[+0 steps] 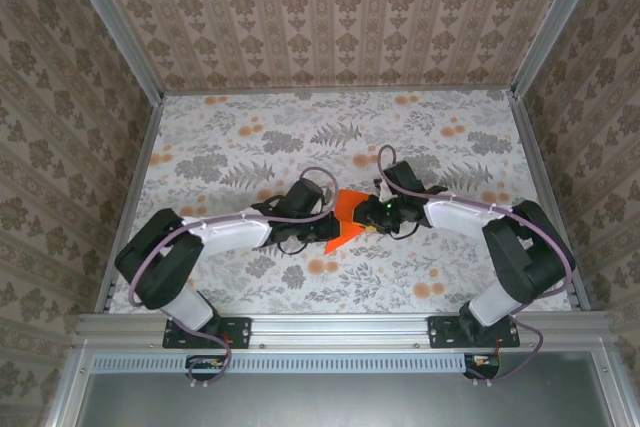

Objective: Fold a paper plane with a square sheet of paper (pick it up from the middle)
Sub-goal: Fourth fold the wing at the center of the table.

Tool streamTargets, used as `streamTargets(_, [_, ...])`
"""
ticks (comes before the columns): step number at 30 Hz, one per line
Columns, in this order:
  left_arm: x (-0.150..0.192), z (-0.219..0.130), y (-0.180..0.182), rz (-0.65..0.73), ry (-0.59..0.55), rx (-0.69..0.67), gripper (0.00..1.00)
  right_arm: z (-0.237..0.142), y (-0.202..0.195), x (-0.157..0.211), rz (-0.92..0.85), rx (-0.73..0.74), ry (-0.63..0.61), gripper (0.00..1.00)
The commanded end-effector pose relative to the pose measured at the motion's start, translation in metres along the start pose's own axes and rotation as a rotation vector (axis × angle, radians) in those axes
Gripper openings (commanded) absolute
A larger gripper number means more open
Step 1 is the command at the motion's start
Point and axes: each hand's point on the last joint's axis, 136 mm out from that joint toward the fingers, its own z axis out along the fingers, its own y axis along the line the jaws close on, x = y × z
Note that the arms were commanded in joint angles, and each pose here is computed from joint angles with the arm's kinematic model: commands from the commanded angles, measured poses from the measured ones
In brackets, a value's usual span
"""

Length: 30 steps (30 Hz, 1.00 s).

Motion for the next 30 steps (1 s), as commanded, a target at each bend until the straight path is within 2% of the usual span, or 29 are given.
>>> streamTargets(1, [-0.012, 0.005, -0.002, 0.006, -0.037, -0.034, 0.1, -0.008, -0.021, 0.001, 0.057, 0.051, -0.014, 0.41])
streamTargets(13, [-0.005, 0.017, 0.033, -0.008, -0.012, -0.195, 0.03, -0.001, -0.035, 0.002, 0.123, 0.046, 0.015, 0.51])
streamTargets(23, [0.006, 0.021, 0.044, -0.02, 0.026, -0.226, 0.02, 0.009, -0.031, 0.001, 0.135, 0.016, 0.05, 0.5])
streamTargets(30, [0.006, 0.021, 0.045, -0.019, 0.026, -0.228, 0.02, 0.015, -0.027, -0.003, 0.135, -0.005, 0.061, 0.44])
